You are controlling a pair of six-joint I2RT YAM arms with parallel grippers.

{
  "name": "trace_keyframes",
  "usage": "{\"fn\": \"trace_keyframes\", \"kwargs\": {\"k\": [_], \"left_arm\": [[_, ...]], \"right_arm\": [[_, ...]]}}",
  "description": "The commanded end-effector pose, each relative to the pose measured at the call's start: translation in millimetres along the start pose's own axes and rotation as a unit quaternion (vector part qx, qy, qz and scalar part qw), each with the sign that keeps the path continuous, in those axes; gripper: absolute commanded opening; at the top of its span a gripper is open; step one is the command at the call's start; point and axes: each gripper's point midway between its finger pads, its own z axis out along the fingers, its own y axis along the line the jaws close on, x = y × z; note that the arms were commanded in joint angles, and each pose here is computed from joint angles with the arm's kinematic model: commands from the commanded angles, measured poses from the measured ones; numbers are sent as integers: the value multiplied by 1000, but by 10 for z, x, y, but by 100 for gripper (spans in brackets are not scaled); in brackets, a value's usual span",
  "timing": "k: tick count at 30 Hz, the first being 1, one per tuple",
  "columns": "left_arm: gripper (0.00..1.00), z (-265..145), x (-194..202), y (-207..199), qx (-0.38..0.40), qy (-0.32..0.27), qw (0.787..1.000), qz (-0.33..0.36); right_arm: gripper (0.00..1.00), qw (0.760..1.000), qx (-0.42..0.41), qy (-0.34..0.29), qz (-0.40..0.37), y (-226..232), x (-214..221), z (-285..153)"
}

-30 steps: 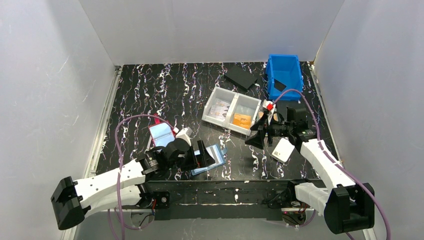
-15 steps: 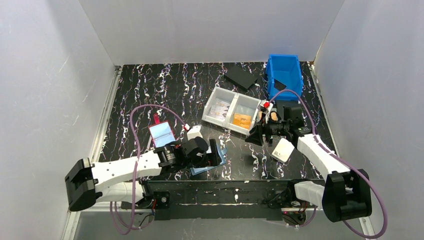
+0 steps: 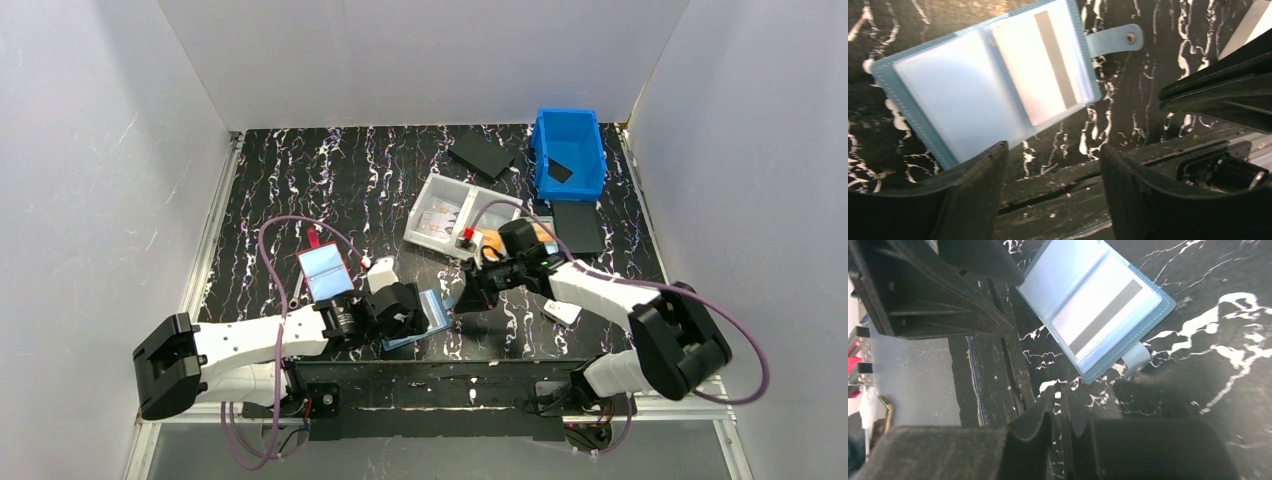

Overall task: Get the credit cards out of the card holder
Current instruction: Remove the credit card from the card holder.

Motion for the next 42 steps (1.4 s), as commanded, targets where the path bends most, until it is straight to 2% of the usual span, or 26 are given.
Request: {"fn": "trace_keyframes", "kwargs": {"k": [1,5,6,13,23,31,35,42], "left_arm": [[56,-27,-110,247,-20,-52,998,-16],[32,-40,-114,390,-27,-67,997,-16],[31,-38,-113,411,-27,-69,997,-14],[30,97,-67,338,1,-71,997,7],[28,262,5,248,35,-73,997,4],[24,338,44,304,21,-68,997,12],[25,382,60,345,14,-66,998,11],[27,425,80,375,9,-62,998,7]], "right_arm": [[16,999,18,7,31,-47,-219,268],[15,999,2,11,51,-5,-236,423],[15,998,4,10,61,-8,-230,451],[21,995,14,45,83,-109,-111,660],[28,989,35,86,115,-280,135,800],[33,989,56,86,103,-359,129,782],[34,987,62,102,109,-389,210,778],[37,990,65,88,92,-384,97,718]]}}
